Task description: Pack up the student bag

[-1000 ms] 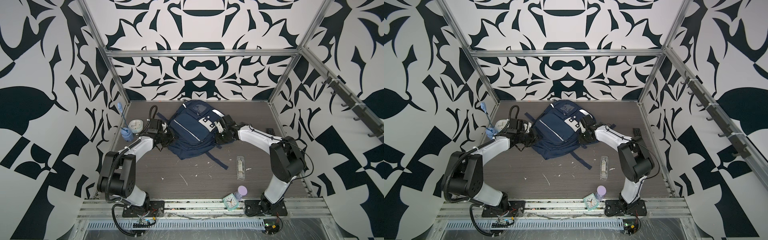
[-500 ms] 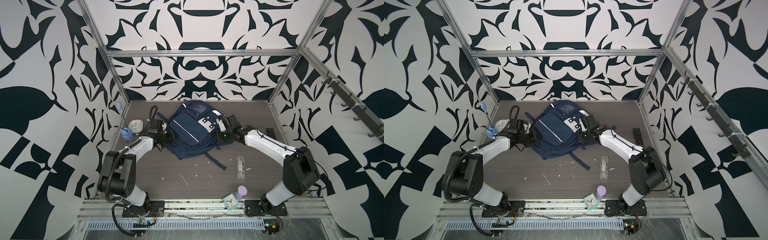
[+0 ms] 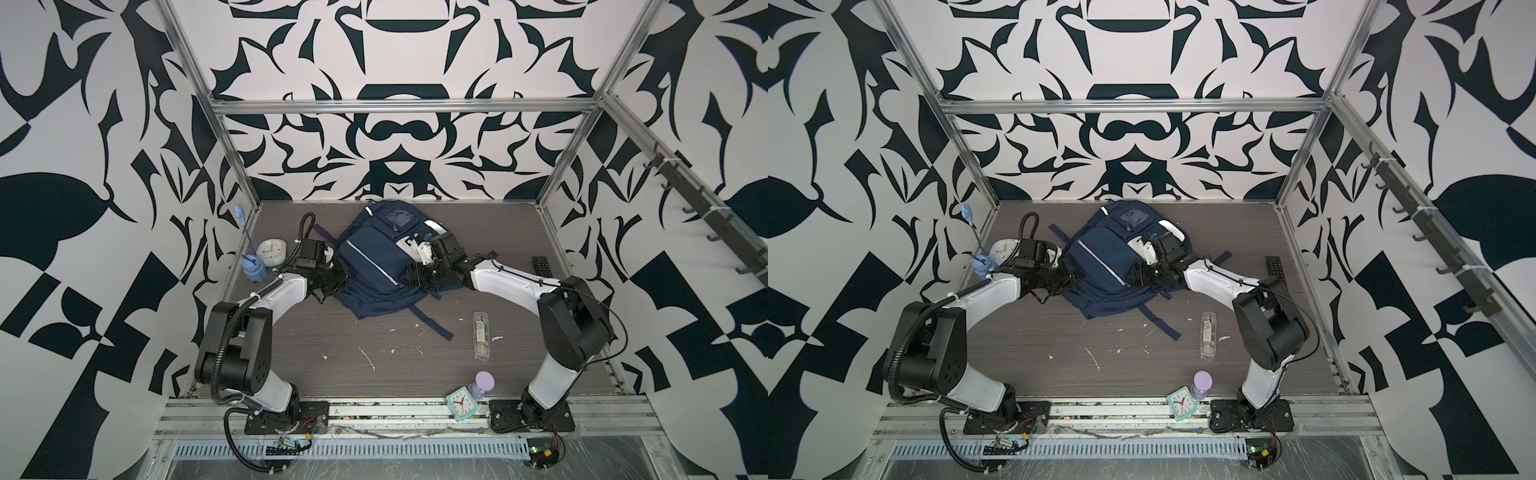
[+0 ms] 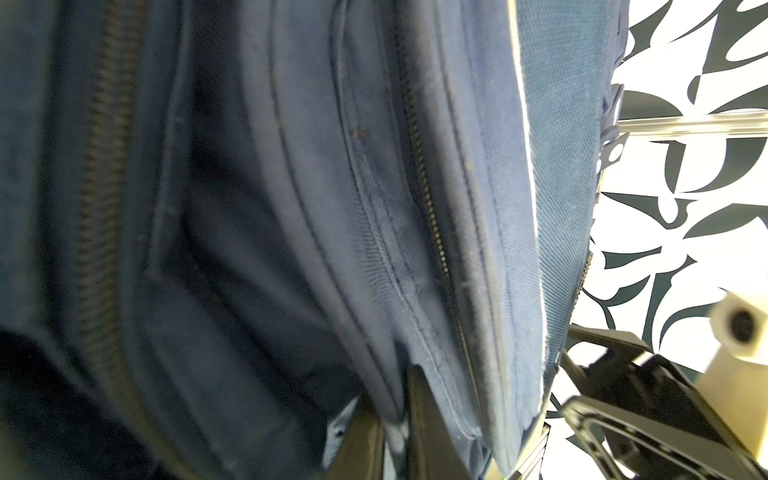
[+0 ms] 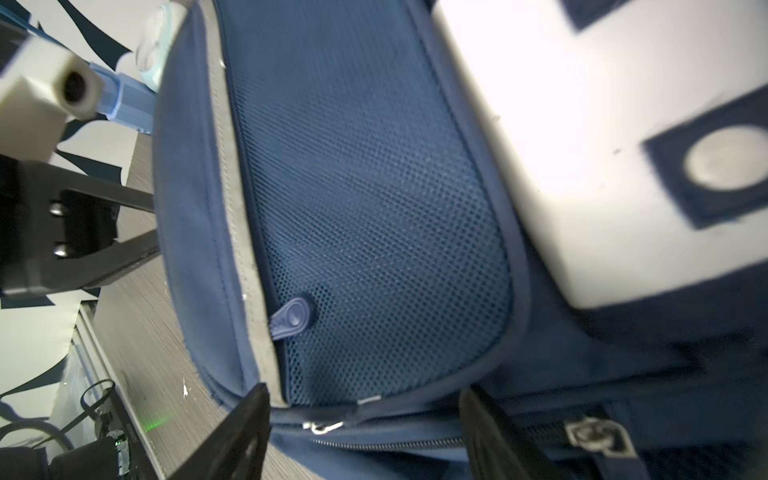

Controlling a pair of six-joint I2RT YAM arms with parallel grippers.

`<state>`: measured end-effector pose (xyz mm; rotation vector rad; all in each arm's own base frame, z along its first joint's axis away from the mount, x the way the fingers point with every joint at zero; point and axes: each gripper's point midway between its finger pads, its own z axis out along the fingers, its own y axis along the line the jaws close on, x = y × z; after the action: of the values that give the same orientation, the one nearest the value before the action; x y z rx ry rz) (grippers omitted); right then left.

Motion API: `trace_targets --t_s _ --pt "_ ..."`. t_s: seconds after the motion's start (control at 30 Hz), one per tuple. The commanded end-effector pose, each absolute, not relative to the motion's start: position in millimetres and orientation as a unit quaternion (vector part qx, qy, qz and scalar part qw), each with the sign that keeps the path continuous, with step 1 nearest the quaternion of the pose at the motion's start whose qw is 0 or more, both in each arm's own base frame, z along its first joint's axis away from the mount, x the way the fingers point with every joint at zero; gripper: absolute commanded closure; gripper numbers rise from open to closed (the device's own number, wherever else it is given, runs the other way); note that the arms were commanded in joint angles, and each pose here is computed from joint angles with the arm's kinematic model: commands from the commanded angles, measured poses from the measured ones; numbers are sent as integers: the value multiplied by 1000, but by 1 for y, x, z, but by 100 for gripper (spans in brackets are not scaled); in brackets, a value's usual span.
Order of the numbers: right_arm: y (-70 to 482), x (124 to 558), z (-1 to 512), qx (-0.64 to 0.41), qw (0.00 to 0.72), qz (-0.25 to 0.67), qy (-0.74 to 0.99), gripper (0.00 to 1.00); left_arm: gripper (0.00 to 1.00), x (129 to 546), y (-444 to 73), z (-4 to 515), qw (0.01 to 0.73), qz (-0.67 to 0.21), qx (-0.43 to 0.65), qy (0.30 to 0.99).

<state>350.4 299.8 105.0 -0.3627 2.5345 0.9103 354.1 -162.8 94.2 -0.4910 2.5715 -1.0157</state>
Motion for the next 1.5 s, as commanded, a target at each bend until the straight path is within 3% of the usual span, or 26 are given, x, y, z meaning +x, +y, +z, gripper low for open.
trace_targets --t_s 0.0,0.27,0.87,1.17,1.47 --pt "317 359 132 -139 231 366 890 26 86 345 -163 90 155 -355 -175 905" --pt "339 345 129 -164 213 393 879 26 86 345 -163 88 153 -356 -175 905" --pt "342 249 159 -226 184 414 863 28 86 352 -164 82 153 -358 -186 902" --pt "306 290 125 -210 255 254 909 34 86 347 -164 82 152 -358 -186 902" --pt "314 314 109 -241 261 203 912 43 86 342 -163 80 148 -360 -187 902"
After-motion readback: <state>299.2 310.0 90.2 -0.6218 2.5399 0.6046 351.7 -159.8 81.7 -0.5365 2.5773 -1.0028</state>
